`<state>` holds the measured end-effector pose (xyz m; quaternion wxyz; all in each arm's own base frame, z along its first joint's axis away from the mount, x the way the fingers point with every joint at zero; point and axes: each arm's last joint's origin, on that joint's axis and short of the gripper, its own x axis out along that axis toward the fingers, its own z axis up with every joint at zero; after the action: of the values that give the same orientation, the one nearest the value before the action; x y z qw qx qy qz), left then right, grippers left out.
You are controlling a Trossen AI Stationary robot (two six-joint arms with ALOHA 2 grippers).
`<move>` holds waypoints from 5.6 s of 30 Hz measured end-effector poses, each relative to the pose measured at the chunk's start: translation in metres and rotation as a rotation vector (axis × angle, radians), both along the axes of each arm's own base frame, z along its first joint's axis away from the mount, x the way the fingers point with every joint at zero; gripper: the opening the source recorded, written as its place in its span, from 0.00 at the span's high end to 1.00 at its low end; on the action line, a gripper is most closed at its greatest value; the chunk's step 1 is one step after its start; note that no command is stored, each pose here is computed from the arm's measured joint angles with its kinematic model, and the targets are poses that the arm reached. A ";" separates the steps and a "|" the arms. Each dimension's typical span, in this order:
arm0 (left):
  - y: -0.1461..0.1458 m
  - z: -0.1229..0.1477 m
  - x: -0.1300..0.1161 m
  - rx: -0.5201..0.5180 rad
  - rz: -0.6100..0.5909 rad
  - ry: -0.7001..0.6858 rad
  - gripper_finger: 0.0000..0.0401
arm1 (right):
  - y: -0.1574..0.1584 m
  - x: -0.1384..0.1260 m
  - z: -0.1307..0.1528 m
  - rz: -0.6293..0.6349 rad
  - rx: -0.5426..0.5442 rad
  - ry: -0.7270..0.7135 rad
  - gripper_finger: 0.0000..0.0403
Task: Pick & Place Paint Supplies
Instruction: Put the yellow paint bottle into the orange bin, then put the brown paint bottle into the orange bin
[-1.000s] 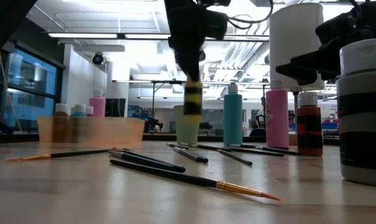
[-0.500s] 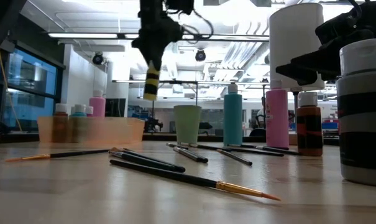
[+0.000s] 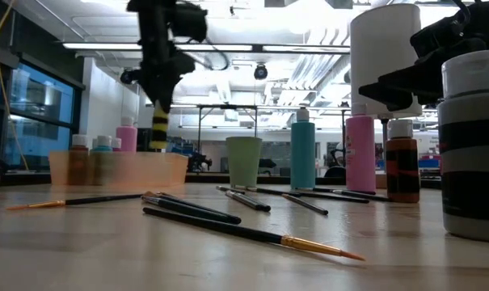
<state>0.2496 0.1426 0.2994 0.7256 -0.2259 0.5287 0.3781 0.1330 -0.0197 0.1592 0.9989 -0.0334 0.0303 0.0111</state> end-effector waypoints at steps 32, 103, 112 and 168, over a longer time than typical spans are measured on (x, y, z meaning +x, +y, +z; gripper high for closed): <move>0.008 -0.068 -0.046 -0.042 0.477 -0.027 0.71 | 0.000 0.000 0.000 0.000 0.000 0.000 0.29; -0.087 0.031 -0.007 0.102 -0.478 -0.573 0.33 | 0.000 0.000 0.000 -0.001 0.000 -0.001 0.29; -0.119 0.046 -0.019 0.079 -0.458 -0.655 0.33 | 0.000 0.000 0.000 0.000 0.000 0.000 0.29; -0.141 0.063 -0.008 0.046 -0.325 -0.910 0.34 | 0.046 -0.006 0.062 -0.201 0.619 0.488 0.29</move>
<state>0.2412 0.0016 0.3627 0.9376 -0.2670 0.1777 0.1343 0.1272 0.0260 0.2209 0.9215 0.2755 0.2646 -0.0704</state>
